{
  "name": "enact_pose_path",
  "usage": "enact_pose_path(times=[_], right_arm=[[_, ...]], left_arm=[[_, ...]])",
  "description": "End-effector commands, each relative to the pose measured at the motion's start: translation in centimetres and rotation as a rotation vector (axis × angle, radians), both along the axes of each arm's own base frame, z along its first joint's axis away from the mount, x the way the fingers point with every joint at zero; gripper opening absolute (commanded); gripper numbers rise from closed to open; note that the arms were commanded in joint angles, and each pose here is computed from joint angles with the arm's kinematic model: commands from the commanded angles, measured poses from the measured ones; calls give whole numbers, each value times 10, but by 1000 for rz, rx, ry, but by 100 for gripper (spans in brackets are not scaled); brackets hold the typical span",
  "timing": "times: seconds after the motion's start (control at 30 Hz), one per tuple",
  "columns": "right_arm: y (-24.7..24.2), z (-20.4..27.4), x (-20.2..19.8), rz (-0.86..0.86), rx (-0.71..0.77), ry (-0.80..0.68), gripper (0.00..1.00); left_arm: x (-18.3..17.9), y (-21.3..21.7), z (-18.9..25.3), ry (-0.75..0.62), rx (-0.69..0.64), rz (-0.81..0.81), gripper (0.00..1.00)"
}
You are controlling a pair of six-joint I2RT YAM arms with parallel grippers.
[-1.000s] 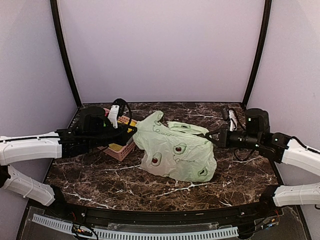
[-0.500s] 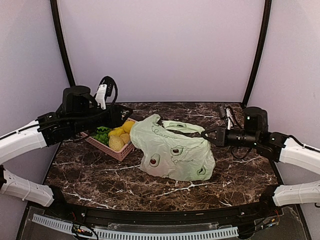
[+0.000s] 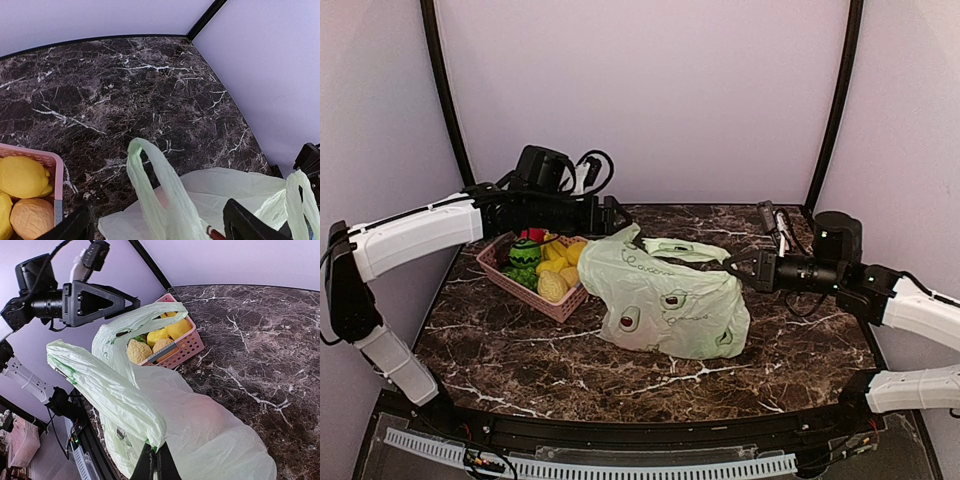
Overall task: Untie the knot of the plastic bag and take out the fruit
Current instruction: Pick up the takeout bag from the center of the board.
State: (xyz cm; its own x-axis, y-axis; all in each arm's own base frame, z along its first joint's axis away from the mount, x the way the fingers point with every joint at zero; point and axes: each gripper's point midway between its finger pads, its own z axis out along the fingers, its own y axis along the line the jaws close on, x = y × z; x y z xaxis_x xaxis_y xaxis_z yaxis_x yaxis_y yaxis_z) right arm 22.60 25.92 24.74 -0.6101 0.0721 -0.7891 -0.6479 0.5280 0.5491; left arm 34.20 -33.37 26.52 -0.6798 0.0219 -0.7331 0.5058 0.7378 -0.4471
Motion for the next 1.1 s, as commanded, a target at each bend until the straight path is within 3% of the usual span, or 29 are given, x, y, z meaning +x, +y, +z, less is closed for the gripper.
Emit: enact_pose_path(times=[0.0, 0.2, 0.5, 0.63, 0.87, 0.97, 1.07], right_arm=[[0, 8, -2, 18, 16, -38, 0], [-1, 8, -2, 12, 18, -42, 0], [-2, 5, -2, 4, 11, -39, 0], [-4, 5, -2, -1, 9, -41, 0], [-12, 4, 5, -69, -7, -43, 0], [-29, -5, 17, -193, -50, -8, 0], [-45, -6, 26, -300, -81, 8, 0]], left_arm=[[5, -10, 8, 86, -105, -50, 89], [19, -14, -14, 173, -127, -54, 90], [17, -21, -31, 235, -124, -78, 73], [15, -25, -37, 267, -144, -91, 55], [14, -25, -15, 213, -214, -95, 12], [13, -18, 6, 140, -236, -82, 2], [18, -1, 26, 60, -261, -45, 1]])
